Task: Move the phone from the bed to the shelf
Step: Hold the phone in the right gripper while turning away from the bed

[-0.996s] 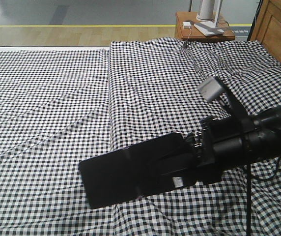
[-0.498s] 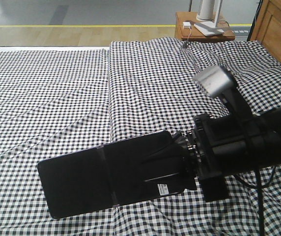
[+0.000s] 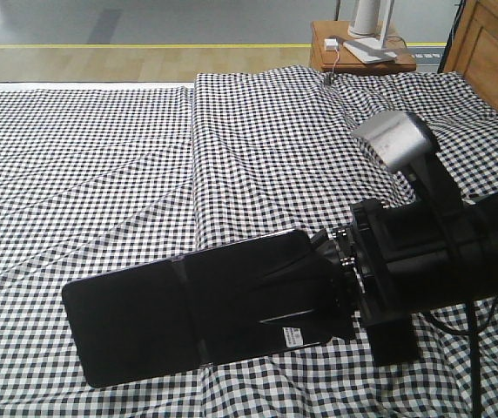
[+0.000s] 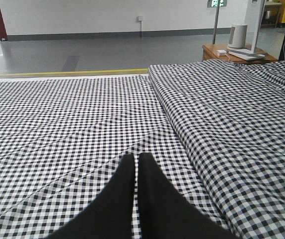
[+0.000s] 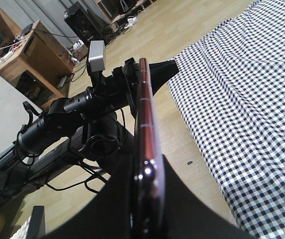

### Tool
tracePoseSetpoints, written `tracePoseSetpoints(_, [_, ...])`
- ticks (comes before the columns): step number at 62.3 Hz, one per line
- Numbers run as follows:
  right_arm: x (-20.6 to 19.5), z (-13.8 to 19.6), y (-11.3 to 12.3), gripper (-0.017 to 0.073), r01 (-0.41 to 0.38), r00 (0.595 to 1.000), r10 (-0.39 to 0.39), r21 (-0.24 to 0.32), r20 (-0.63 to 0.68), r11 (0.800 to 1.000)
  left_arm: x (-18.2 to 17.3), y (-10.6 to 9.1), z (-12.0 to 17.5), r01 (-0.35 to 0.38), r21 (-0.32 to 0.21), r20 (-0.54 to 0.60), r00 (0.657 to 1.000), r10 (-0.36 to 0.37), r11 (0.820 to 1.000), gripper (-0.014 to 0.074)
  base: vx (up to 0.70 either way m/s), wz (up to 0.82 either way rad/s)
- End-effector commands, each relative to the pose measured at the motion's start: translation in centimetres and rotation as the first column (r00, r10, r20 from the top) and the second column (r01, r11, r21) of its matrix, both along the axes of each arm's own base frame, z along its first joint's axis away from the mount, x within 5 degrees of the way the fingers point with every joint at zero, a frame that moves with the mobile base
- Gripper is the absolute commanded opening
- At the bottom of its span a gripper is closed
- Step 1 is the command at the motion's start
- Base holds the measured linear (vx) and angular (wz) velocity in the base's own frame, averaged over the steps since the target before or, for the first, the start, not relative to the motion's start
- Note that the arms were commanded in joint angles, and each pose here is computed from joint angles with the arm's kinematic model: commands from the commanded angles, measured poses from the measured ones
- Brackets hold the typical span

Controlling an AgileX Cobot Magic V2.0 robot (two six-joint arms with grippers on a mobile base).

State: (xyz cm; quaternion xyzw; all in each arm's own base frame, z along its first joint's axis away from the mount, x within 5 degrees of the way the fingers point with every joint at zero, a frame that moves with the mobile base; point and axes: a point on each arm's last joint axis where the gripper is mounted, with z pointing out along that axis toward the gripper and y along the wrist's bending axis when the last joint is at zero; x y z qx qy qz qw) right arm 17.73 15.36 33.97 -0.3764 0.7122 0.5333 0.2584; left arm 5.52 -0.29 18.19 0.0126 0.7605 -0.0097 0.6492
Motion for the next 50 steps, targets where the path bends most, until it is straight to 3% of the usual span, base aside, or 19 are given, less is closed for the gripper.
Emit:
tracePoseSetpoints(1, [-0.97, 2.12, -0.02, -0.0001, -0.049, 0.999, 0.048, 0.115, 0.012, 0.992, 0.05, 0.05, 0.62, -0.006, -0.014, 0.077, 0.997, 0.007, 1.000, 0.0001, 0.00, 0.00])
tracePoseSetpoints(50, [-0.97, 2.12, -0.02, -0.0001, -0.049, 0.999, 0.048, 0.115, 0.012, 0.992, 0.05, 0.05, 0.62, -0.006, -0.014, 0.077, 0.997, 0.007, 1.000, 0.0001, 0.00, 0.00])
